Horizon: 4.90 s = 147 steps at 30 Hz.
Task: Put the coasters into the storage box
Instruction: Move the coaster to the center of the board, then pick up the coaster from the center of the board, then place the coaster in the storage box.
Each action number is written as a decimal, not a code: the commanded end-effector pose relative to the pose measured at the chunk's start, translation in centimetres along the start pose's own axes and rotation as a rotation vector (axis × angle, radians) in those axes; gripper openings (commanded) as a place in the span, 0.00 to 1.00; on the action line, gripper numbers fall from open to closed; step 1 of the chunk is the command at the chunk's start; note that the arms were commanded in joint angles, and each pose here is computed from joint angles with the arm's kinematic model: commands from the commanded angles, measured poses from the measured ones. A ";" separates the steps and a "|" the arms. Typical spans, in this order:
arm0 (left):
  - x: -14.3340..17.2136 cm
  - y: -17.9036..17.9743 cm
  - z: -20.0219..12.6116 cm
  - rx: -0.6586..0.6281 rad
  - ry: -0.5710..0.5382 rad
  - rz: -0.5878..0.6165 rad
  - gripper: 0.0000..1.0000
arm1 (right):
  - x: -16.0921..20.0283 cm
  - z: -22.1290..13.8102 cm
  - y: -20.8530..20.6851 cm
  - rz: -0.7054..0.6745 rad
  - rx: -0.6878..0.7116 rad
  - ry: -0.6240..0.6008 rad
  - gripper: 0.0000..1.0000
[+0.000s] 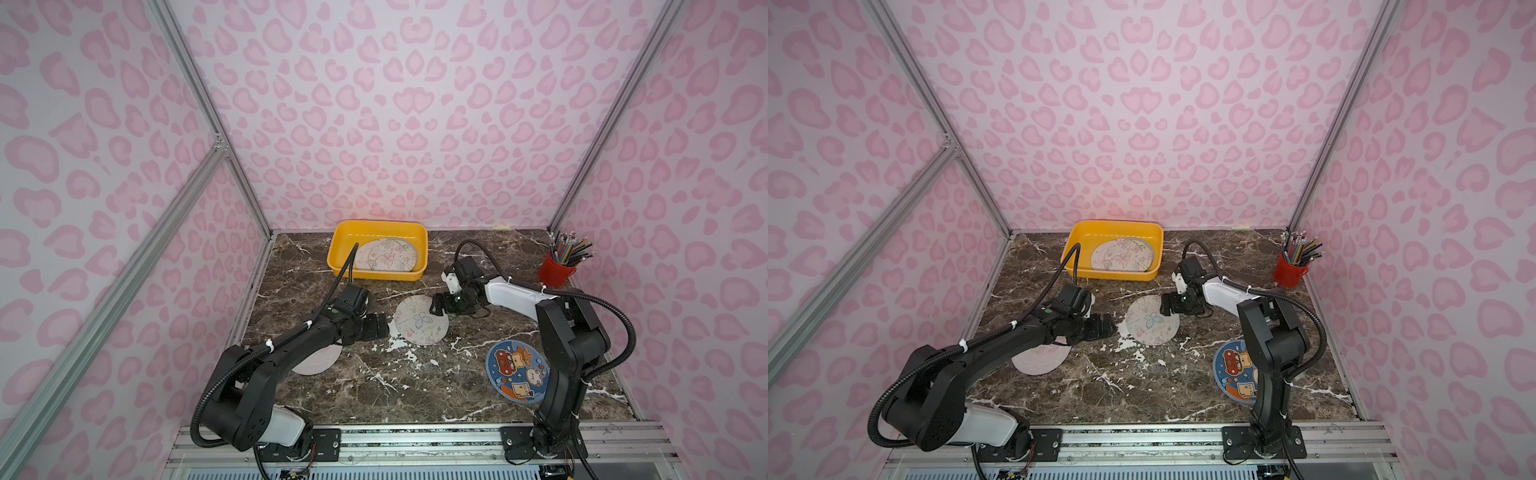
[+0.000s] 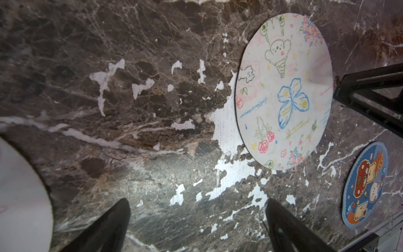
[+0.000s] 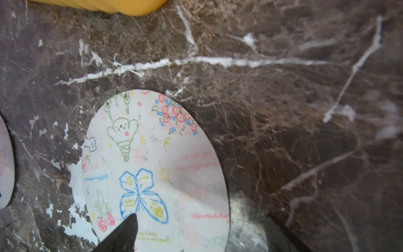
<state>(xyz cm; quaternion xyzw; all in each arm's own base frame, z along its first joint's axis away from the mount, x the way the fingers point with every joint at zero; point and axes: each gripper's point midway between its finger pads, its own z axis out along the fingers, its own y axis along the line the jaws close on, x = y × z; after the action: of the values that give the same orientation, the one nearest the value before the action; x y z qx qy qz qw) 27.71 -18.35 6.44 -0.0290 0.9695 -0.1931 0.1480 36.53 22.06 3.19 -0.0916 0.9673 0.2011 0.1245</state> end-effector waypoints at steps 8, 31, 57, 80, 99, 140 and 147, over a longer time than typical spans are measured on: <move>-1.2 -0.5 0.8 -0.009 -0.005 0.017 0.99 | 4.5 2.0 5.4 -0.067 -0.119 0.142 0.89; -2.6 -0.4 4.4 -0.108 0.002 0.060 0.67 | 4.8 1.7 3.9 -0.029 -0.065 0.149 0.67; -1.5 -0.5 7.0 -0.124 0.074 0.043 0.50 | 6.0 2.9 4.2 -0.021 -0.063 0.190 0.49; -1.5 -0.8 6.6 -0.113 0.067 0.042 0.13 | 5.8 2.7 4.2 -0.012 -0.068 0.176 0.47; -4.9 -5.7 -2.1 0.015 -0.070 0.172 0.02 | 5.3 0.3 2.5 0.068 -0.165 0.095 0.69; -27.9 -12.7 -1.4 0.236 -0.304 0.287 0.02 | 5.8 -2.3 0.1 0.143 -0.174 0.052 0.73; -29.4 -7.6 2.1 0.161 -0.275 0.229 0.02 | 5.6 -2.6 0.0 0.146 -0.171 0.053 0.73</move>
<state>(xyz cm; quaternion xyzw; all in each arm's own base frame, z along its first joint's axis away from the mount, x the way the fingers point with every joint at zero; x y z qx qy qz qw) 55.42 -23.45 15.51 0.0635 0.9230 -0.2483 0.2871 30.78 20.51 3.99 -0.0367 0.9516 0.2947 0.0792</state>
